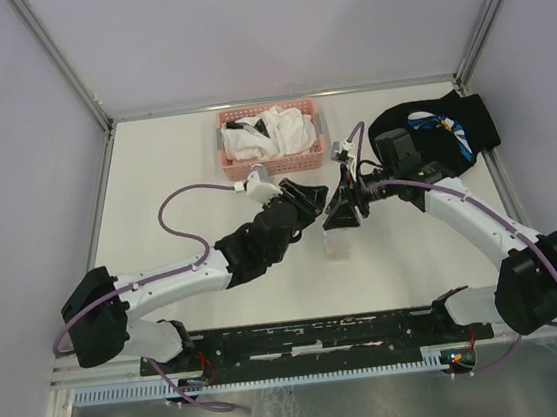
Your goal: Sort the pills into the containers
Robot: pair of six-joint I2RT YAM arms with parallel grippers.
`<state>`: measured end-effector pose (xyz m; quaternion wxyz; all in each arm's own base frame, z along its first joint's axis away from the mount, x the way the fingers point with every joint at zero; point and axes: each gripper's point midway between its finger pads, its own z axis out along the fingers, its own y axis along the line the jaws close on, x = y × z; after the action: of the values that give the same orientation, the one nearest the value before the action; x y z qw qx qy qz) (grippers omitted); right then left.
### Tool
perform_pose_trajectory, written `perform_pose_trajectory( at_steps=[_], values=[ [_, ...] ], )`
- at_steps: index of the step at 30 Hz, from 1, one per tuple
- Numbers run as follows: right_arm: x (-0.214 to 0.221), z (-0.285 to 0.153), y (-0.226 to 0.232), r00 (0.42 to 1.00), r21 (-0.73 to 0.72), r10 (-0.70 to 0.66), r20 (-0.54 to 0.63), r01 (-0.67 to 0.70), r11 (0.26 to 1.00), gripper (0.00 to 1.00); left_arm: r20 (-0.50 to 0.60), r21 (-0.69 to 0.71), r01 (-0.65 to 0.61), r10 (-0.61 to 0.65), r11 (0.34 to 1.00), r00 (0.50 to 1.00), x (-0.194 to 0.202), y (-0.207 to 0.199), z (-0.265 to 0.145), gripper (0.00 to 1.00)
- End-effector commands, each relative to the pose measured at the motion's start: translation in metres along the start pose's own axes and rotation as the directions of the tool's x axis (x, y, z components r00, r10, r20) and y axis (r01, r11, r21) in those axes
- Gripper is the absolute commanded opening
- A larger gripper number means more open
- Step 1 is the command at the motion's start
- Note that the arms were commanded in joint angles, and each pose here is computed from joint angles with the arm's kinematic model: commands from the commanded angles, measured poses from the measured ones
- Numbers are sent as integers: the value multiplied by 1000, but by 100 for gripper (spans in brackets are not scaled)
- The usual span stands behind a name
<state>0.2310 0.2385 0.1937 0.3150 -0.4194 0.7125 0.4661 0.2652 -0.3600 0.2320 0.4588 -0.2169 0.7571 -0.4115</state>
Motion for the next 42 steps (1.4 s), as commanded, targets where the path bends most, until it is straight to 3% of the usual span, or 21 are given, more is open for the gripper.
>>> perform_pose_trajectory(
  at_steps=[1,4,8,10,13,15,17,23,29,35,39,42],
  values=[
    [-31,0,16,991,-138,70,117,-53,989,2,28,238,-49,44,970,999,-11,-31,-22,3],
    [-36,0,22,985,-196,109,134,-81,977,2,41,399,-94,85,912,996,-14,-35,-36,3],
    [-39,0,27,982,-235,131,136,-96,967,2,30,619,-98,102,780,994,-22,-45,-58,3],
    [-40,0,29,982,-244,132,135,-97,965,2,12,650,-97,118,754,993,-22,-47,-60,10],
    [-40,-1,30,983,-243,123,138,-87,966,2,-3,638,-109,144,762,990,-19,-47,-57,33],
    [-39,-2,30,984,-239,109,138,-74,968,2,-9,615,-101,135,782,991,-20,-44,-53,58],
    [-37,-2,31,986,-234,98,133,-65,970,2,-11,587,-95,126,804,992,-22,-41,-49,75],
    [-33,-4,30,991,-208,50,125,-23,978,2,21,467,-103,105,878,994,-37,-25,-43,98],
    [-27,-5,29,994,-175,-20,110,39,984,2,61,449,-77,55,890,997,-53,-14,-59,99],
    [-22,-6,29,990,-142,-101,97,114,983,2,-6,363,-36,41,931,999,-50,-11,-54,100],
    [-20,-6,29,988,-132,-122,91,133,982,2,-63,316,-5,26,949,998,-43,-15,-47,94],
    [-19,-6,28,988,-127,-126,88,137,982,2,-113,331,16,22,944,993,-33,-23,-45,83]
  ],
)
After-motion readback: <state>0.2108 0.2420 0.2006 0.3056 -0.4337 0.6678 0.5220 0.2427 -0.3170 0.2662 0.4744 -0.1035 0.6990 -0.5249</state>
